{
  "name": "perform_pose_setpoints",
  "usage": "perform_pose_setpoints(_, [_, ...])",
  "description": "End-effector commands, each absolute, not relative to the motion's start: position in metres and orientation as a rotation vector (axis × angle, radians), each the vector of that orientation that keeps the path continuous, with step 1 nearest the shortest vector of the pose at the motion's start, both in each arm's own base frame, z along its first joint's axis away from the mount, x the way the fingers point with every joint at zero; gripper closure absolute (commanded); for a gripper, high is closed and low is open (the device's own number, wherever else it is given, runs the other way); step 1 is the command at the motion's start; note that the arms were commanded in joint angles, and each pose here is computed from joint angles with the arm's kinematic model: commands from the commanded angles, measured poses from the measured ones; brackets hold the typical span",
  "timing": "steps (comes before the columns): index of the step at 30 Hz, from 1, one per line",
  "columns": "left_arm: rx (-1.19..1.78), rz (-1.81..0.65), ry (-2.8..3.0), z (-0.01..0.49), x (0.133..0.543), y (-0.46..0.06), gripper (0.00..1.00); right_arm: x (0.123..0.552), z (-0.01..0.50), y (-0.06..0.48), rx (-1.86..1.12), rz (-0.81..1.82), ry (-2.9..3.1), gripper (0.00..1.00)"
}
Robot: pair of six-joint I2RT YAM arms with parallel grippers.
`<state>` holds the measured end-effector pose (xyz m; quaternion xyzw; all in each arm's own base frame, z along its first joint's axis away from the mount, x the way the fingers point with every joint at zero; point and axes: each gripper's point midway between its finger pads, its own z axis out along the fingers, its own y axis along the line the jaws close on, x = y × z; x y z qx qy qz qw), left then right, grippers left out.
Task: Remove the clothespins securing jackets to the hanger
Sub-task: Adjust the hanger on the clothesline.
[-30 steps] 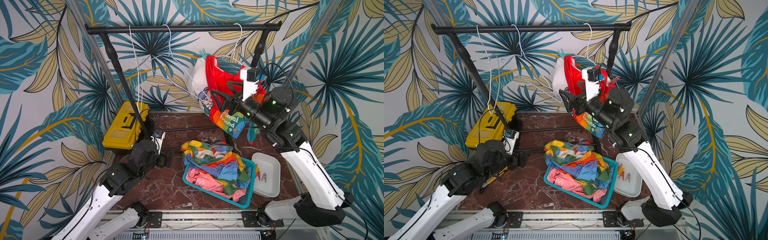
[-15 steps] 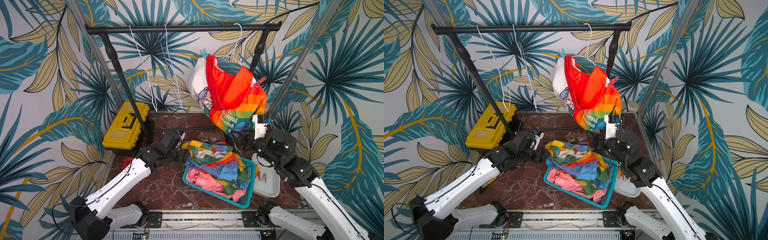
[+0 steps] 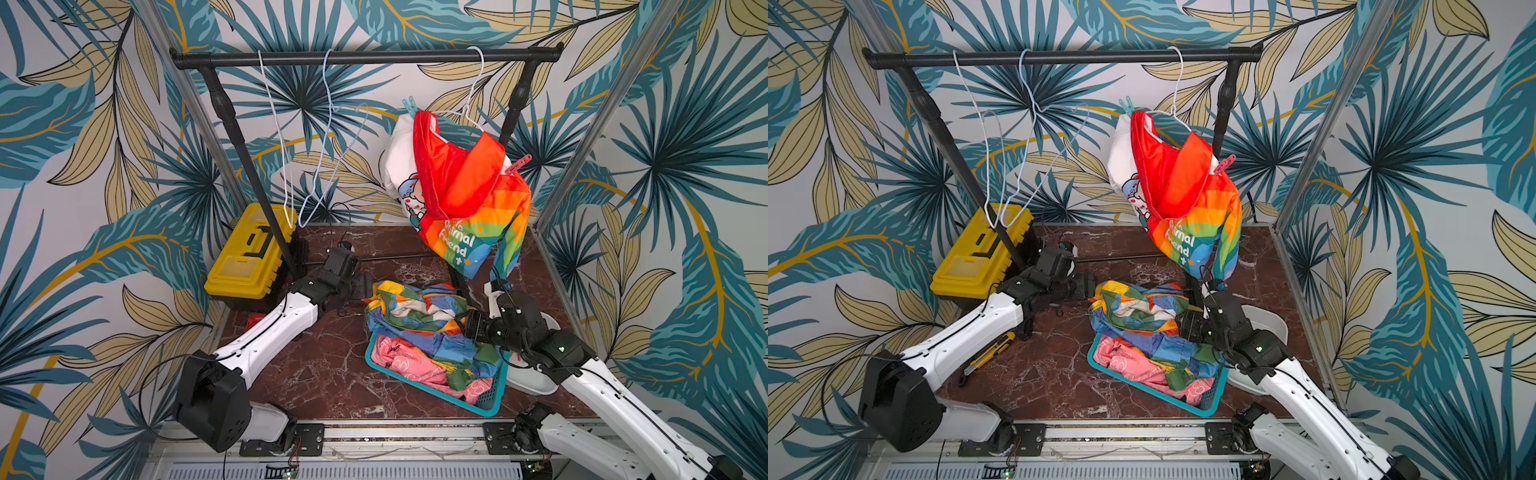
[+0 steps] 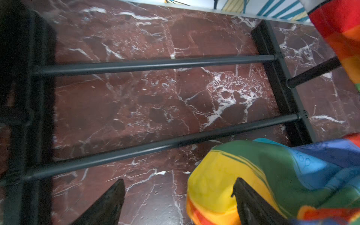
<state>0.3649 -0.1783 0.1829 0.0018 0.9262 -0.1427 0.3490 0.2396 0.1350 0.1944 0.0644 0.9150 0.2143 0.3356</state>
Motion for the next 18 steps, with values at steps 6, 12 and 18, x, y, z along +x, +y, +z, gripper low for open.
perform_pose_setpoints(6, [0.345, -0.666, 2.451, 0.171, 0.357, -0.265, 0.23, 0.232, 0.139, 0.131, 0.292, 0.534, 2.539, 0.30])
perform_pose_setpoints(12, [0.601, -0.804, 2.424, 0.183, 0.293, -0.309, 0.46, 0.235, 0.113, 0.131, 0.314, 0.487, 2.622, 0.31])
perform_pose_setpoints(18, [0.737, -0.772, 2.472, 0.167, 0.239, -0.320, 0.73, 0.251, 0.107, 0.148, 0.287, 0.544, 2.624, 0.31])
